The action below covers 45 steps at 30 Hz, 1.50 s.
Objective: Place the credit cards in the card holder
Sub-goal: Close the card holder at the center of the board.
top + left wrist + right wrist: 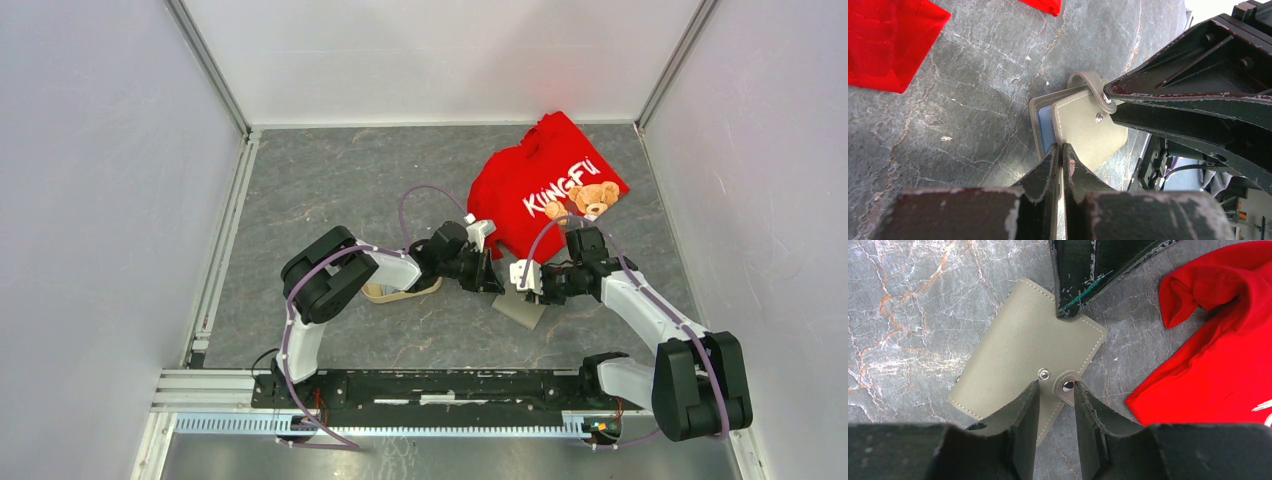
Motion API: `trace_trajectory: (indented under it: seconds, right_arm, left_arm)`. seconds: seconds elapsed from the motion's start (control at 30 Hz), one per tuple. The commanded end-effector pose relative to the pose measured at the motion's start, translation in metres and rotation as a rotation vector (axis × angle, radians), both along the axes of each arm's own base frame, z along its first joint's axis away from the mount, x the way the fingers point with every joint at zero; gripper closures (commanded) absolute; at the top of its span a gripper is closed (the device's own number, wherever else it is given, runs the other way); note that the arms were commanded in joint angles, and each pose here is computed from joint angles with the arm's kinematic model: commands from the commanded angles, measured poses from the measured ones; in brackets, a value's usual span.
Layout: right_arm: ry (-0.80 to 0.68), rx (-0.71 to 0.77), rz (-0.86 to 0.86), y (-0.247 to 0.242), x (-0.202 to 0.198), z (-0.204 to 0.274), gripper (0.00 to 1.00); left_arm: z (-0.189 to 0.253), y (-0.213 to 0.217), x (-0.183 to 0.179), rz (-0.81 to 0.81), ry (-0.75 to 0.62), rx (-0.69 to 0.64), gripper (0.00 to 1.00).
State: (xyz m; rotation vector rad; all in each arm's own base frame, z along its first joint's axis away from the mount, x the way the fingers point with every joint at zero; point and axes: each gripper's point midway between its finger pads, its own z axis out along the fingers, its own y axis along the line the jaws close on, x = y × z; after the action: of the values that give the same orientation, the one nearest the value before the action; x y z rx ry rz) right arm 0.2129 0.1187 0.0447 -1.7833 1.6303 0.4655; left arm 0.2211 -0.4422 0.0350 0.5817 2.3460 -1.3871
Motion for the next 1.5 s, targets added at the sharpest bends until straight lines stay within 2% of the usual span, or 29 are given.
trace_trajectory:
  seconds: [0.0, 0.23, 0.47, 0.53, 1.07, 1.47]
  right_arm:
    - [-0.024, 0.0, -0.007, 0.002, 0.007, 0.0, 0.63]
    - [-0.027, -0.005, -0.005, 0.001, 0.007, 0.001, 0.73]
    - [-0.018, -0.01, 0.001, 0.001, 0.005, 0.002, 0.92]
    - [-0.019, -0.009, 0.002, 0.001, 0.005, 0.003, 1.0]
    - [-0.049, 0.054, 0.041, 0.01, -0.004, 0.024, 1.0]
    - [0.011, 0.035, 0.093, 0.011, -0.022, 0.005, 1.0]
  left_arm:
    - [0.019, -0.004, -0.001, -0.003, -0.002, -0.052, 0.9]
    - [0.019, -0.004, -0.001, -0.003, -0.001, -0.054, 0.91]
    - [0.018, -0.004, -0.001, -0.003, 0.0, -0.054, 0.91]
    - [0.019, -0.004, -0.001, -0.001, -0.002, -0.055, 0.91]
    - [0.019, -0.004, 0.001, 0.011, -0.001, -0.053, 0.93]
    - [0.02, -0.005, 0.002, 0.01, 0.003, -0.056, 0.95]
